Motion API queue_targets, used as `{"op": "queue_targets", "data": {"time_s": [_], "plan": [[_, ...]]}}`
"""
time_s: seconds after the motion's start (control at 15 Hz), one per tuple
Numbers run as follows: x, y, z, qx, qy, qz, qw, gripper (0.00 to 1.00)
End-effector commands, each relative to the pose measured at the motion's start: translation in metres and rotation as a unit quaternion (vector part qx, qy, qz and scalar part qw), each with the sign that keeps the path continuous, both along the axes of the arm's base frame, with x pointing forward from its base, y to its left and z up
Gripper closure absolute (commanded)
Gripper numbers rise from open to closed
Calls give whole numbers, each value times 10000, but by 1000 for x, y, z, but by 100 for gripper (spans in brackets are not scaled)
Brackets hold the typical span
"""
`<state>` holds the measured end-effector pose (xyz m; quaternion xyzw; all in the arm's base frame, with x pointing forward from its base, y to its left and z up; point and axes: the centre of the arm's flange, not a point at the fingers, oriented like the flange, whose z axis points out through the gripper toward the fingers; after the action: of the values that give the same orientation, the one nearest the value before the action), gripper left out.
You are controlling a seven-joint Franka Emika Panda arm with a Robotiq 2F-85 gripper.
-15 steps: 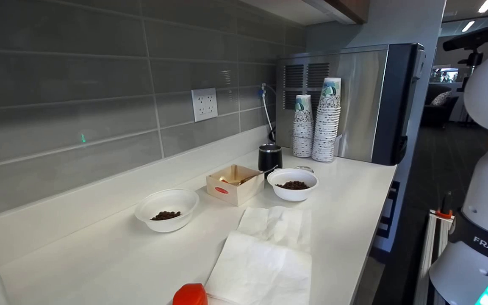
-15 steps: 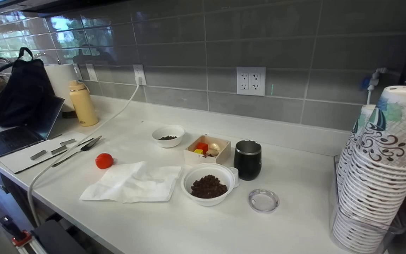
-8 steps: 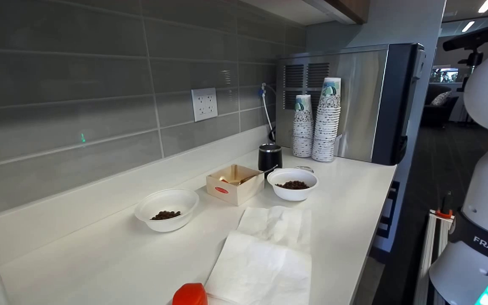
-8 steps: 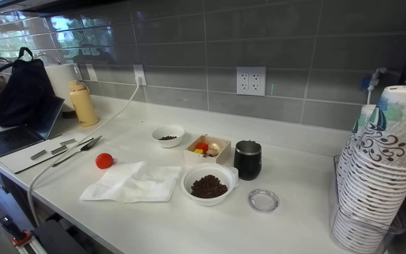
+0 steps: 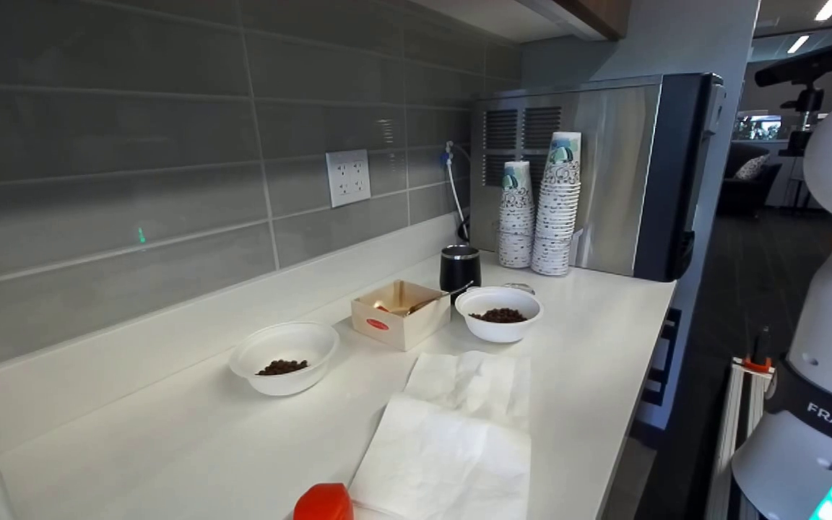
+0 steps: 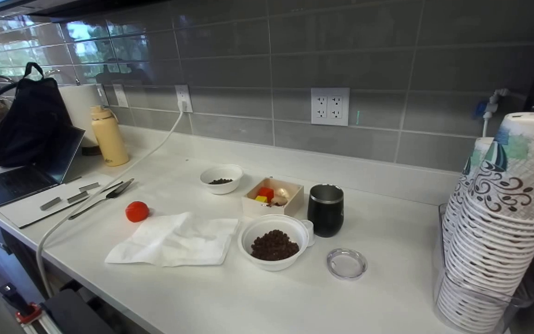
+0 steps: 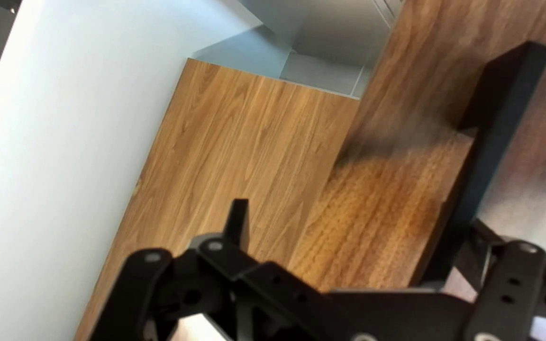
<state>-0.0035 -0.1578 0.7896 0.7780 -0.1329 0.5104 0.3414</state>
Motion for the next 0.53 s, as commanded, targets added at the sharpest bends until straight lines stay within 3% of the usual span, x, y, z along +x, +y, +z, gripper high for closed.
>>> {"op": "queue_targets", "data": {"time_s": [0.0,0.47], "plan": [[-1,-24,16,-63,164,281,9995,0],[50,-17,40,-50,249,711,9972,0]]}}
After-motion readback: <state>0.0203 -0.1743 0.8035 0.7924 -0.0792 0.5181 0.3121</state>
